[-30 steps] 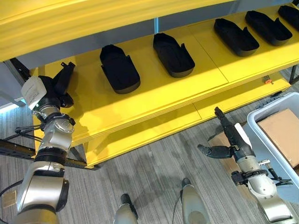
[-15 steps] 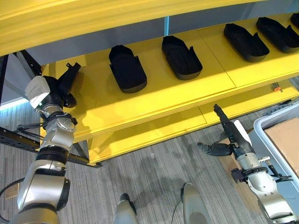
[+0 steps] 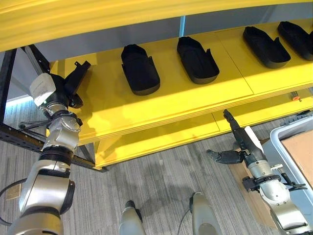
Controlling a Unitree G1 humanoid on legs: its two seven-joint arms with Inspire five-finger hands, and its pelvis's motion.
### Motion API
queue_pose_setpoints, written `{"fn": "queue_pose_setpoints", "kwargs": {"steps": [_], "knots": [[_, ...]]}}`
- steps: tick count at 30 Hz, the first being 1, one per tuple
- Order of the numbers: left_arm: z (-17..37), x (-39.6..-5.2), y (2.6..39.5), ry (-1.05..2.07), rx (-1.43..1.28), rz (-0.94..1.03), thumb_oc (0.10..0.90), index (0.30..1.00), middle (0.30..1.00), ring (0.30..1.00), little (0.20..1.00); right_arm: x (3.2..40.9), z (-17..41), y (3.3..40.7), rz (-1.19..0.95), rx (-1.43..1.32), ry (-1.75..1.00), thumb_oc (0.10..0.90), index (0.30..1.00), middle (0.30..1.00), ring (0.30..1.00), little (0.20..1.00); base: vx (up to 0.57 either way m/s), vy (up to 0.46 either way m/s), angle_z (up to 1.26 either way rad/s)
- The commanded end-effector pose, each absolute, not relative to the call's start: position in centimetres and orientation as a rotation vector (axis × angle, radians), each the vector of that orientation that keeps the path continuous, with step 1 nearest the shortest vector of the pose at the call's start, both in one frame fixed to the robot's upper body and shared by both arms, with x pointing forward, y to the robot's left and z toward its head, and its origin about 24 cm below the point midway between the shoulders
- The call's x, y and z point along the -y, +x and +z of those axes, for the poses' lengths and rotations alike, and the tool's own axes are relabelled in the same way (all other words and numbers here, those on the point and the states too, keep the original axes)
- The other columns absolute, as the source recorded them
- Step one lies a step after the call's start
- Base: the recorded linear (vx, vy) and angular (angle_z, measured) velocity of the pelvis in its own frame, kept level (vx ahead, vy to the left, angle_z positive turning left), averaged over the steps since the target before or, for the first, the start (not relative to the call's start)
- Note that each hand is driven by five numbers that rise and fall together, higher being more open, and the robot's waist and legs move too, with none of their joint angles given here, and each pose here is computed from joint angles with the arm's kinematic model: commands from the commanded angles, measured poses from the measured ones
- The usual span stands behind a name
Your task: Move parts from the plastic box to the shelf.
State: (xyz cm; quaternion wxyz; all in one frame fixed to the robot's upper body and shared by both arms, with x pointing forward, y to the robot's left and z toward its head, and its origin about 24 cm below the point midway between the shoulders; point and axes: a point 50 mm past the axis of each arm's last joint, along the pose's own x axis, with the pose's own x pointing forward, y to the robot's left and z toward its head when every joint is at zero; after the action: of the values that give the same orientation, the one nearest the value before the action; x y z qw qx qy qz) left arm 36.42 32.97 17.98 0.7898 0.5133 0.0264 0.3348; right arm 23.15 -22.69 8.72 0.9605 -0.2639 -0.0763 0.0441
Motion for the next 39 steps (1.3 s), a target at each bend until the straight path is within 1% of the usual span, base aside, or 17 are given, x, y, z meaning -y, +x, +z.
{"fn": "queue_pose_setpoints", "kwargs": {"steps": [1,4,11,15,21,22,23,24,25,26,27,31,36,39], "knots": [[22.5,-34.1,36.5,1.229,-0.005,0.791,0.400,0.300,0.300,0.300,0.300,21.8,14.5,23.3,0.083,0.454,-0.539,0.900,1.000,1.000,1.000,1.000,0.00,0.000,0.00],[22.9,-34.1,36.9,1.304,-0.037,0.761,0.400,0.300,0.300,0.300,0.300,22.0,14.5,23.1,0.087,0.453,-0.536,0.900,1.000,1.000,1.000,1.000,0.00,0.000,0.00],[23.2,-33.7,37.5,1.366,-0.071,0.718,0.400,0.300,0.300,0.300,0.300,22.0,14.6,22.9,0.096,0.453,-0.536,0.900,1.000,1.000,1.000,1.000,0.00,0.000,0.00],[23.5,-32.8,38.0,1.409,-0.073,0.676,0.400,0.300,0.300,0.300,0.300,22.1,14.5,22.8,0.103,0.449,-0.534,0.900,1.000,1.000,1.000,1.000,0.00,0.000,0.00],[22.5,-32.5,38.0,1.455,-0.091,0.622,0.400,0.300,0.300,0.300,0.300,22.3,14.6,22.6,0.093,0.451,-0.541,0.900,1.000,1.000,1.000,1.000,0.00,0.000,0.00],[22.2,-32.7,37.9,1.469,-0.113,0.607,0.451,0.371,0.371,0.371,0.371,22.4,14.6,22.6,0.089,0.449,-0.544,0.900,1.000,1.000,1.000,1.000,0.00,0.000,0.00],[21.9,-32.9,37.7,1.469,-0.125,0.597,0.490,0.426,0.426,0.426,0.426,22.5,14.6,22.6,0.088,0.447,-0.545,0.900,1.000,1.000,1.000,1.000,0.00,0.000,0.00],[21.5,-33.1,37.6,1.466,-0.137,0.591,0.590,0.566,0.566,0.566,0.566,22.5,14.6,22.6,0.090,0.444,-0.545,0.900,1.000,1.000,1.000,1.000,0.00,0.000,0.00],[21.5,-33.1,37.6,1.465,-0.137,0.591,0.627,0.618,0.618,0.618,0.618,22.5,14.6,22.6,0.091,0.444,-0.545,0.900,1.000,1.000,1.000,1.000,0.00,0.000,0.00],[21.3,-33.2,37.5,1.474,-0.151,0.575,0.798,0.857,0.857,0.857,0.857,22.5,14.6,22.6,0.092,0.441,-0.548,0.900,1.000,1.000,1.000,1.000,0.00,0.000,0.00],[21.2,-33.4,37.4,1.478,-0.162,0.559,0.900,1.000,1.000,1.000,1.000,22.6,14.6,22.6,0.090,0.440,-0.549,0.900,1.000,1.000,1.000,1.000,0.00,0.000,0.00],[20.5,-33.7,36.9,1.479,-0.190,0.483,0.900,1.000,1.000,1.000,1.000,22.9,14.5,22.7,0.078,0.424,-0.540,0.900,1.000,1.000,1.000,1.000,0.00,0.000,0.00],[20.1,-34.7,36.1,1.466,-0.231,0.443,0.900,1.000,1.000,1.000,1.000,22.8,14.2,22.9,0.092,0.410,-0.524,0.900,1.000,1.000,1.000,1.000,0.00,0.000,0.00],[20.5,-34.2,36.1,1.456,-0.209,0.382,0.900,1.000,1.000,1.000,1.000,22.9,14.2,22.9,0.093,0.406,-0.518,0.900,1.000,1.000,1.000,1.000,0.00,0.000,0.00]]}}
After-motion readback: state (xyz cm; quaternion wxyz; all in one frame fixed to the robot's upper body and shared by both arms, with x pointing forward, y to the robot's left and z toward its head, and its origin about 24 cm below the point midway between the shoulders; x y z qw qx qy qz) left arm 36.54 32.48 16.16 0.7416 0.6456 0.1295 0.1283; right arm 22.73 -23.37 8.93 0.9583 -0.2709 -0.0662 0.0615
